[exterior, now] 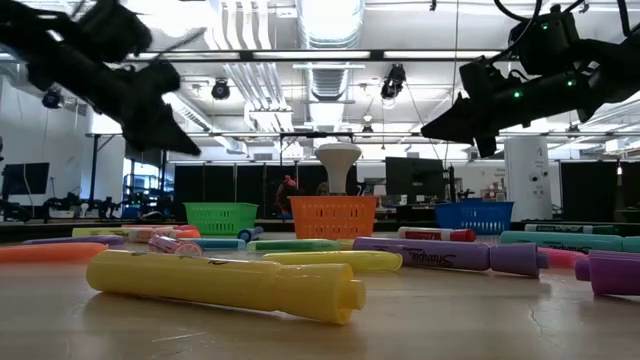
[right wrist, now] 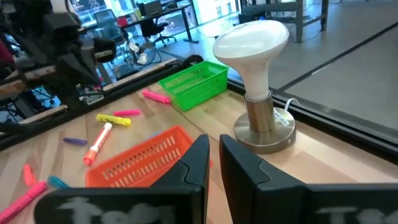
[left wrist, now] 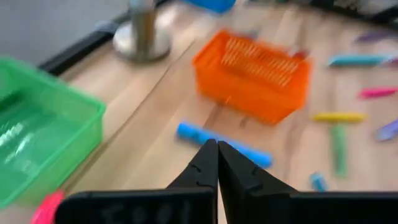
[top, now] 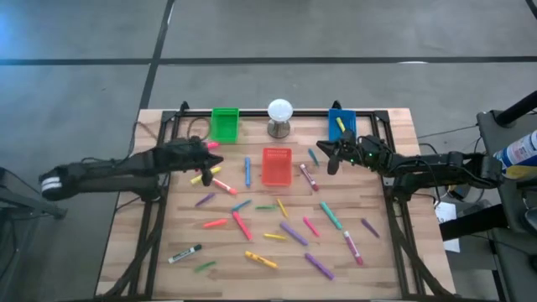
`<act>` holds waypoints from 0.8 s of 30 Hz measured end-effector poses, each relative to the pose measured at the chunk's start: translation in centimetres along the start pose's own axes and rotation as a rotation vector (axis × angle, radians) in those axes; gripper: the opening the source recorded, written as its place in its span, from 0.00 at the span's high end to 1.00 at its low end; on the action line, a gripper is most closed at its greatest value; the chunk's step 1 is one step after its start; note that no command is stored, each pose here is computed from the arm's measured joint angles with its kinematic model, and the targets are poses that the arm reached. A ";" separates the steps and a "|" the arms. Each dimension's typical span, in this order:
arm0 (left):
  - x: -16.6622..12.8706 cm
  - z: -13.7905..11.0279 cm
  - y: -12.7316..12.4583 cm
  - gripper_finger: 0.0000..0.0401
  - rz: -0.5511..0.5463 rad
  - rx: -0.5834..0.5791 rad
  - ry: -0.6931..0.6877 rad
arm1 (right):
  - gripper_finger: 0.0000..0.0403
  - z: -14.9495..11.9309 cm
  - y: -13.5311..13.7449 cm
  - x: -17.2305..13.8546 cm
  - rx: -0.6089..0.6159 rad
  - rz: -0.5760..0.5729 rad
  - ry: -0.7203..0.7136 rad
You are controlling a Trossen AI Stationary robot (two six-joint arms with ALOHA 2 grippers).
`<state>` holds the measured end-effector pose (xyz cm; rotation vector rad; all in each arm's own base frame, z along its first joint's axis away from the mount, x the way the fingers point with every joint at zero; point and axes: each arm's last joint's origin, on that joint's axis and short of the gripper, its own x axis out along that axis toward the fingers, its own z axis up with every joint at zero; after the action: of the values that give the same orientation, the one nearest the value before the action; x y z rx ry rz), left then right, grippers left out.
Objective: Pick & Place Markers
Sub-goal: Put the orange marker into the orange bin
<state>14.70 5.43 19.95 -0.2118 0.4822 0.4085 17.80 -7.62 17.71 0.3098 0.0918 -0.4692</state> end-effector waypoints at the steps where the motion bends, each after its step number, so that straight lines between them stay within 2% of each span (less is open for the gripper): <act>1: 0.2 0.2 0.0 0.96 0.012 0.001 0.027 | 0.92 0.0 0.0 0.0 0.000 0.000 0.000; 8: 2.3 2.1 -0.6 0.79 0.008 -0.036 0.174 | 0.92 0.0 0.0 0.0 -0.001 0.002 0.002; 11: 3.0 2.6 -1.2 0.72 -0.003 -0.015 0.245 | 0.92 -0.1 0.0 0.0 -0.004 0.002 0.003; 16: 3.3 2.7 -2.9 0.69 -0.057 0.105 0.379 | 0.92 -0.2 0.0 -0.1 -0.006 0.000 0.009; 21: 3.5 1.7 -5.2 0.69 -0.136 0.224 0.462 | 0.92 -0.4 -0.1 -0.1 -0.009 -0.002 0.013; 24: 3.8 0.7 -6.4 0.69 -0.143 0.296 0.507 | 0.92 -0.4 -0.1 -0.1 -0.009 -0.002 0.013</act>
<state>20.78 1.17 19.29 -0.0596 1.0110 0.1343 17.63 -7.52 17.32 0.3039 0.1072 -0.4684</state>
